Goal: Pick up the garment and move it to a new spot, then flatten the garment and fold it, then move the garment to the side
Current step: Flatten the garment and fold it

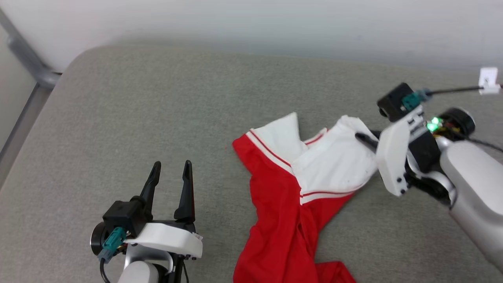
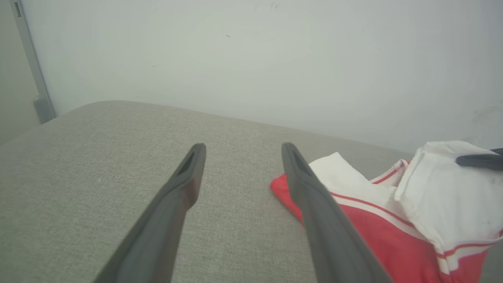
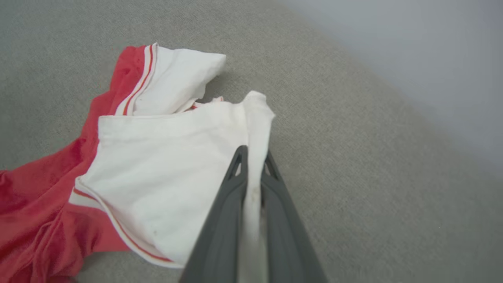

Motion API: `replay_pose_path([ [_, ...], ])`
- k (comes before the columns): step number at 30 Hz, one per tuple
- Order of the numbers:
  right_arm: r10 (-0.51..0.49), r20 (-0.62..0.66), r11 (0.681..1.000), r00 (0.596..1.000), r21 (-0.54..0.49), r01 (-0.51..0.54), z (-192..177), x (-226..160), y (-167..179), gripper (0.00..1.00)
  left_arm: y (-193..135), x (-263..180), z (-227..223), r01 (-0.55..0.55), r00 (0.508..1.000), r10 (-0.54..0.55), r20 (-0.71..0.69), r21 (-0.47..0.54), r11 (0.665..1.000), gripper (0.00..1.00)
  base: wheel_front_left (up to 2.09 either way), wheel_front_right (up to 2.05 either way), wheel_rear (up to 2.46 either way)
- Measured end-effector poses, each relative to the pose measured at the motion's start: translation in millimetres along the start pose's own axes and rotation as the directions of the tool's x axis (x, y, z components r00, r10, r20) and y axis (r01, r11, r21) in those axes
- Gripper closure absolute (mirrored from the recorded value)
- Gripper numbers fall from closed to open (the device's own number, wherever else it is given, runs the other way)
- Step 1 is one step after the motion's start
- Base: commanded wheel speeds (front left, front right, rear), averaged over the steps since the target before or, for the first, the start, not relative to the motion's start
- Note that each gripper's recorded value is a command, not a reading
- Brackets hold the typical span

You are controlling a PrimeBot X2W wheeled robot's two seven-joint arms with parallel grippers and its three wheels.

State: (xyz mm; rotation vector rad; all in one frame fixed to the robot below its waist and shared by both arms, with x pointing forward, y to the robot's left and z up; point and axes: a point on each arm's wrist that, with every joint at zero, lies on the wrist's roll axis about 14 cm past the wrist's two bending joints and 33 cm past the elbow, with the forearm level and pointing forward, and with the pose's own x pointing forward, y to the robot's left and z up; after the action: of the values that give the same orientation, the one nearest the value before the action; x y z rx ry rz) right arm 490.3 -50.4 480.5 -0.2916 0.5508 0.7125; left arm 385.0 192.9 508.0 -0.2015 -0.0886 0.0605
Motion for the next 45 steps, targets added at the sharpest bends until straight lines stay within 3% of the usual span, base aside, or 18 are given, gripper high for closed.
replay_pose_path([
  [7, -0.103, -0.069, 0.977, 0.992, 0.179, 0.114, -82, -50, -20, 1.0, -15, -2, -9, 0.041, 0.999, -0.041, -0.026, -0.024, 0.999, 0.0, 0.0, 0.0, 0.0],
  [13, -0.142, -0.206, 0.9, 0.968, 0.381, 0.213, -177, -86, -2, 1.0, -23, -5, -15, 0.064, 0.997, -0.066, -0.046, -0.034, 0.997, 0.0, 0.0, 0.0, 0.0],
  [15, -0.15, -0.215, 0.867, 0.965, 0.441, 0.233, -194, -91, 7, 1.0, -24, -5, -17, 0.07, 0.996, -0.071, -0.052, -0.031, 0.997, 0.0, 0.0, 0.0, 0.0],
  [16, -0.16, -0.222, 0.856, 0.962, 0.454, 0.247, -200, -94, 9, 0.58, -24, -6, -18, 0.071, 0.996, -0.073, -0.06, -0.03, 0.997, 0.0, 0.0, 0.0, 0.0],
  [17, -0.172, -0.214, 0.842, 0.962, 0.474, 0.257, -203, -96, 11, 0.02, -24, -6, -20, 0.072, 0.995, -0.074, -0.064, -0.031, 0.997, 0.0, 0.0, 0.0, 0.0],
  [23, -0.342, -0.039, 0.788, 0.939, 0.533, 0.309, -187, -107, 6, 0.0, -25, -9, -23, 0.076, 0.994, -0.078, -0.081, -0.032, 0.997, 0.0, 0.0, 0.0, 0.0],
  [30, -0.559, 0.238, 0.767, 0.794, 0.511, 0.387, -130, -142, -18, 0.0, -26, -10, -19, 0.089, 0.993, -0.091, -0.078, -0.021, 0.996, 0.0, 0.0, 0.0, 0.0],
  [34, -0.603, 0.334, 0.768, 0.725, 0.487, 0.415, -104, -159, -16, 0.0, -30, -9, -16, 0.104, 0.992, -0.105, -0.073, -0.017, 0.994, 0.0, 0.0, 0.0, 0.0],
  [38, -0.622, 0.388, 0.769, 0.68, 0.463, 0.44, -88, -176, -11, 0.0, -35, -7, -12, 0.123, 0.99, -0.124, -0.069, -0.01, 0.992, 0.0, 0.0, 0.0, 0.0],
  [45, -0.642, 0.399, 0.757, 0.655, 0.464, 0.46, -80, -196, -1, 0.0, -67, -2, -19, 0.232, 0.965, -0.227, -0.133, 0.021, 0.972, 0.0, 0.0, 0.0, 0.0],
])
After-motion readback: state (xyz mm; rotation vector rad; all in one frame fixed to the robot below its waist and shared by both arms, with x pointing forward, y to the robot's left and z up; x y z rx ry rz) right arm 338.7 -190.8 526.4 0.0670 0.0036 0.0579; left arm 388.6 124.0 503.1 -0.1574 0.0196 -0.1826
